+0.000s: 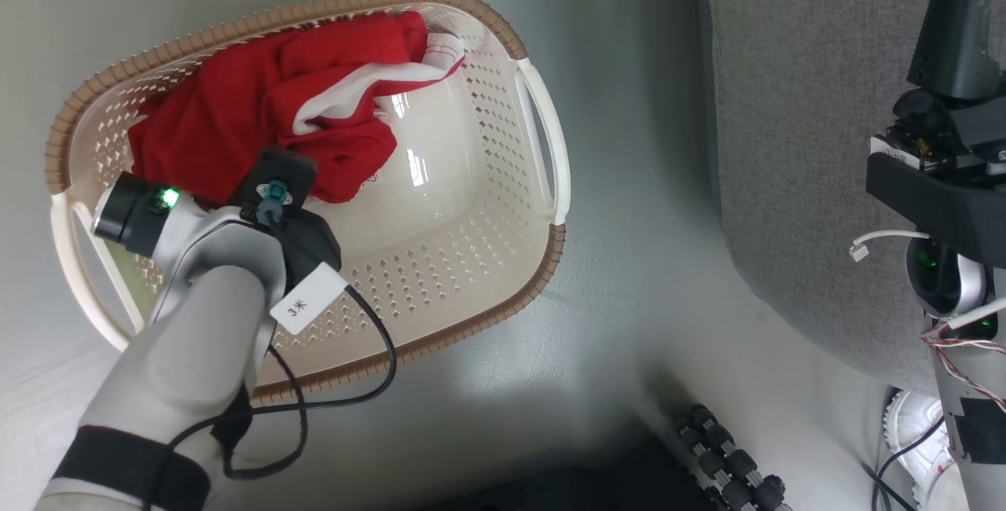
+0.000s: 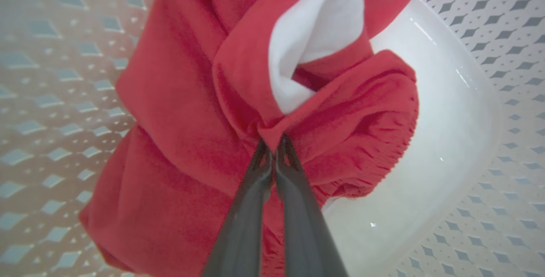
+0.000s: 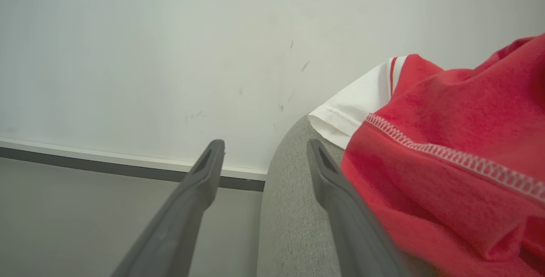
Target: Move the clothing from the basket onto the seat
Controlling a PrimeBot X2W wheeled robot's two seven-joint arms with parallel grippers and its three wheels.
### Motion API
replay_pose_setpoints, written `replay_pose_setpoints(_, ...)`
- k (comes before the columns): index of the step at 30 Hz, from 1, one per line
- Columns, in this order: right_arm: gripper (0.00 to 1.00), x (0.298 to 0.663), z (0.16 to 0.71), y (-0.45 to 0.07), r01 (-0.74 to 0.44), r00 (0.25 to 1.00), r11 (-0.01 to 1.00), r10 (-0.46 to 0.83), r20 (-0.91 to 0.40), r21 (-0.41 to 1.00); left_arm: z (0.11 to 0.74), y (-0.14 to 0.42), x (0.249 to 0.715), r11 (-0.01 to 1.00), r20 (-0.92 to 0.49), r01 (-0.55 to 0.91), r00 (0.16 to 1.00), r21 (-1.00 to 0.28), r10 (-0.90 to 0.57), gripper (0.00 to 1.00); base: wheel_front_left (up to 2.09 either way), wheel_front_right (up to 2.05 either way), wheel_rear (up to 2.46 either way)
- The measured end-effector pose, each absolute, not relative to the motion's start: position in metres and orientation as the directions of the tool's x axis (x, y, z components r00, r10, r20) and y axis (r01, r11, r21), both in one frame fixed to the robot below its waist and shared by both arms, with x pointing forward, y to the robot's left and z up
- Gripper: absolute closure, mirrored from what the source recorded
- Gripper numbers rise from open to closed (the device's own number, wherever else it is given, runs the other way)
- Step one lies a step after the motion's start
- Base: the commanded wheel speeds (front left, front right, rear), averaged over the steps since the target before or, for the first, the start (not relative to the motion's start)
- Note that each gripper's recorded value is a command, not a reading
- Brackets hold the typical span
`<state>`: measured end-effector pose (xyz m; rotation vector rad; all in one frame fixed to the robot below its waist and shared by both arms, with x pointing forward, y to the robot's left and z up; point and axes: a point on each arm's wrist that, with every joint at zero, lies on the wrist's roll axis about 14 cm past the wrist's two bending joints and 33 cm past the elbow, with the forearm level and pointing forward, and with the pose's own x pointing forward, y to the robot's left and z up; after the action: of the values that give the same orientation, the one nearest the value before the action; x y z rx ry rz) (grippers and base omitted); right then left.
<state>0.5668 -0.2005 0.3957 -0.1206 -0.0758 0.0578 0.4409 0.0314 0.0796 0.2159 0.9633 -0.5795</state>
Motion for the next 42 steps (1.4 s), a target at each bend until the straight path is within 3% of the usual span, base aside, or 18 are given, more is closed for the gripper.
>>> replay_pose_setpoints(20, 0.0, 0.562, 0.402, -0.185, -0.109, 0.993, 0.988, 0.113, 0.027, -0.11, 0.164, -0.001, 0.464, 0.852, -0.64, 0.494, 0.603, -0.17, -0.477, 1.0, 0.0, 0.0, 0.0)
replay_pose_setpoints(31, 0.0, 0.553, 0.433, -0.164, -0.151, 0.986, 0.986, 0.156, 0.056, -0.072, 0.259, 0.002, 0.506, 0.858, -0.451, 0.482, 0.734, -0.18, -0.507, 1.0, 0.0, 0.0, 0.0)
replay_pose_setpoints(42, 0.0, 0.533, 0.469, -0.14, -0.192, 0.977, 0.981, 0.194, 0.086, -0.029, 0.39, 0.015, 0.541, 0.871, -0.173, 0.473, 0.854, -0.133, -0.49, 1.0, 0.0, 0.0, 0.0)
